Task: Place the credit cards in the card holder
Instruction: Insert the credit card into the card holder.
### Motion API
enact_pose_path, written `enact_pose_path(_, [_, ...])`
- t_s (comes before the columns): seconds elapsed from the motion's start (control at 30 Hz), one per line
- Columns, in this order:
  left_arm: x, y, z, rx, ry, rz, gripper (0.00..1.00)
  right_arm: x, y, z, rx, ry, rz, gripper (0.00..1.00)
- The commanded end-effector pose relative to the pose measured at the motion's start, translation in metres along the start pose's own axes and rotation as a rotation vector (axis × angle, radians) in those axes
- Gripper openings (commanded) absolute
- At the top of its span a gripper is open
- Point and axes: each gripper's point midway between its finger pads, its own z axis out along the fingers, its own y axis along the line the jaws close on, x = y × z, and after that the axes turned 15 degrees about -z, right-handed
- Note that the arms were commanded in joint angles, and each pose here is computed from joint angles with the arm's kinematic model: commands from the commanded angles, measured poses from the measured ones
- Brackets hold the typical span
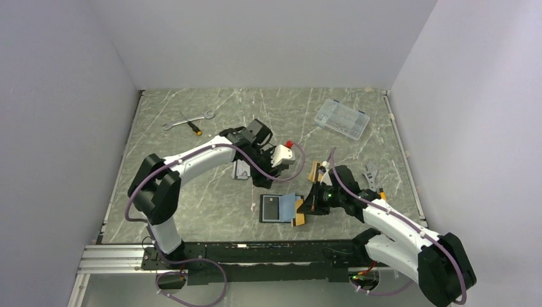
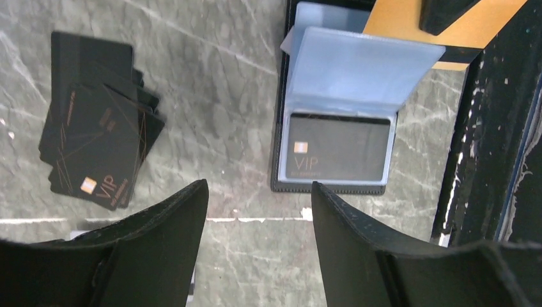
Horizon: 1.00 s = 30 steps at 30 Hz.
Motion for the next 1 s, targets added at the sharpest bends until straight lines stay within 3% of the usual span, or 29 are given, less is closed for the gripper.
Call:
enact_pose_path(0.0, [0.021,-0.006,-0.015,0.042,0.013,0.009,0.66,-0.024,0.036,0.001,-0.096,-0.049,-0.046,0.00])
enact_pose_path(0.23, [0.053,-0.003,-0.020,0.008,0.039,0.035,0.65,-0.028,0.057,0.023,-0.136,-0.015,-0.087,0.00])
enact_pose_path(0.43, [0.065,-0.002,-0.018,-0.007,0.052,0.044,0.65,-0.022,0.047,0.035,-0.105,0.025,-0.086,0.00])
enact_pose_path(0.77, [0.052,-0.007,-0.004,-0.014,0.056,0.131,0.64,-0.016,0.028,0.048,-0.085,0.068,-0.066,0.00])
enact_pose_path(0.97, [0.051,-0.013,0.017,-0.029,0.100,0.227,0.61,-0.029,0.018,0.042,-0.086,0.032,-0.060,0.00])
